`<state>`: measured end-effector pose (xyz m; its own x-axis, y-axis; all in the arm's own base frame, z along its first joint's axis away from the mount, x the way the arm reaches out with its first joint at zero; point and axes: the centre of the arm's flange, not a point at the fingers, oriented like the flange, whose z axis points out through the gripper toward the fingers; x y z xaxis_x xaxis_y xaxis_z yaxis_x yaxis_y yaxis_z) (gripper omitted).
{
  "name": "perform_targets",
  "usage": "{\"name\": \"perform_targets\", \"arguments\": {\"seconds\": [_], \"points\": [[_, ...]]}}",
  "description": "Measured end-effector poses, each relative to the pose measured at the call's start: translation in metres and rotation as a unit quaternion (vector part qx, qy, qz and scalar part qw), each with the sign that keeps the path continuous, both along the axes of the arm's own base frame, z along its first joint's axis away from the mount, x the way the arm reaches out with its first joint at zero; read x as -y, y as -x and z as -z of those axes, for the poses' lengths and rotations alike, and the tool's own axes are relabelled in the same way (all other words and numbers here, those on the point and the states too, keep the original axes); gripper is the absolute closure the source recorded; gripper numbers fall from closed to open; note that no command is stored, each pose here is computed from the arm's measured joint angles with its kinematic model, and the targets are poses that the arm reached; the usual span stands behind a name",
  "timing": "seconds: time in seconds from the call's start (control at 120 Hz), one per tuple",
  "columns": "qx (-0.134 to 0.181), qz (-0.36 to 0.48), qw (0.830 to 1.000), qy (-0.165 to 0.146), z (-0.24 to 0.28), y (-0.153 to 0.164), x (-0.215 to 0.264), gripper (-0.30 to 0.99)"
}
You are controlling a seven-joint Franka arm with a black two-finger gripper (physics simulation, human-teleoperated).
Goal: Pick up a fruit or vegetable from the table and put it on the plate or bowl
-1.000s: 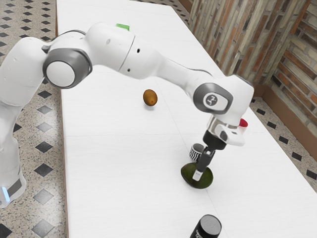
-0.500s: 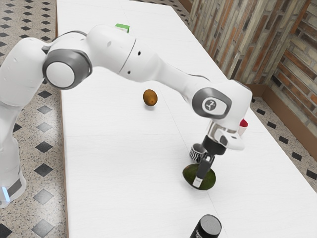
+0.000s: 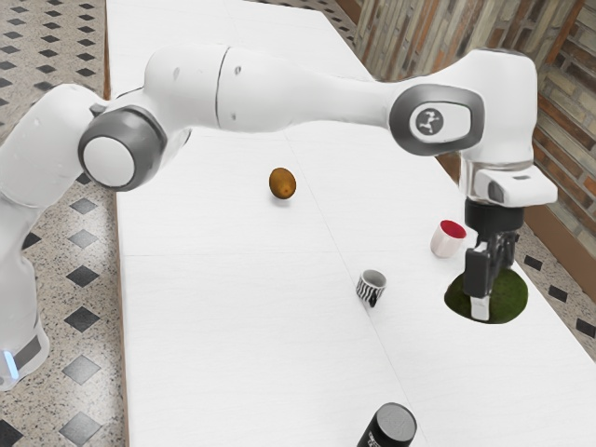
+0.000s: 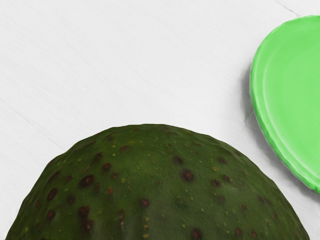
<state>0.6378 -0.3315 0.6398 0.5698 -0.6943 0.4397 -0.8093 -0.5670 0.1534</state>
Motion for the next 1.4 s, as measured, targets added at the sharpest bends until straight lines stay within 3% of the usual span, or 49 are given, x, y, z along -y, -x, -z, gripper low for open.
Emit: {"name": "perform_targets", "arguments": {"seconds": [0.175,0.392,0.575,0.925,1.017,1.275,1.342,1.4], "points": [[0.032,0.054,0.998,0.019,0.001,0.030,0.095,0.22],[0.048,0.112,0.992,0.021,0.039,0.093,0.212,0.23],[0.056,0.134,0.989,0.017,0.088,0.125,0.274,0.23],[0.071,0.111,0.991,0.032,0.123,0.115,0.289,0.22],[0.072,0.109,0.991,0.036,0.122,0.115,0.289,0.10],[0.070,0.106,0.991,0.041,0.124,0.112,0.288,0.02],[0.072,0.099,0.992,0.042,0.109,0.107,0.277,0.01],[0.091,0.077,0.992,0.041,0.035,0.097,0.230,0.01]]}}
